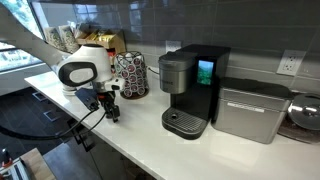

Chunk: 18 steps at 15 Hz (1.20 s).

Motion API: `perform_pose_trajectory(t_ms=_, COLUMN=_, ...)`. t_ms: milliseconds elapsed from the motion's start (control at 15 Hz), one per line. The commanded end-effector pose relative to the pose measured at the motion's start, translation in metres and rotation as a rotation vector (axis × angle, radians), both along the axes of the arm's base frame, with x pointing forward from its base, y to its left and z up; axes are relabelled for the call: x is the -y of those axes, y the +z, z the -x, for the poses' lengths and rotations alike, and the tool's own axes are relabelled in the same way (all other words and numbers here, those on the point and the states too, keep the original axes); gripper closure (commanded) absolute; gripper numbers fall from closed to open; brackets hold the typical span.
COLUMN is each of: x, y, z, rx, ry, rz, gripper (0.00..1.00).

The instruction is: Put the cup in the cupholder

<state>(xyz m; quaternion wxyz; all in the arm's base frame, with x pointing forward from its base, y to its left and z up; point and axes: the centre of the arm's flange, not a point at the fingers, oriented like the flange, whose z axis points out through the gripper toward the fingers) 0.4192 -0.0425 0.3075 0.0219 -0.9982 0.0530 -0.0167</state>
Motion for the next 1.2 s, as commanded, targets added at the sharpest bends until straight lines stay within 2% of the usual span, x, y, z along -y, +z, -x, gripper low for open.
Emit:
perform_pose_trajectory(t_ms=0, x=0.0000, y=-0.0008, z=-0.0029, rx=0.008, ry=-0.009, rz=0.010, gripper=0.29)
perform_pose_trajectory(t_ms=600, x=0.0025, y=0.0048, z=-0.0037, rx=0.005, ry=-0.015, rz=0.008, gripper=0.40)
perform_pose_trajectory(t_ms=867, x=0.0054, y=0.0050, z=-0.0009, rx=-0.002, ry=-0.018, rz=0.004, gripper=0.38)
perform_pose_trajectory(t_ms=1133, x=0.0091, y=0.0056, z=0.0022, rx=-0.007, ry=-0.025, rz=0.002, gripper=0.32)
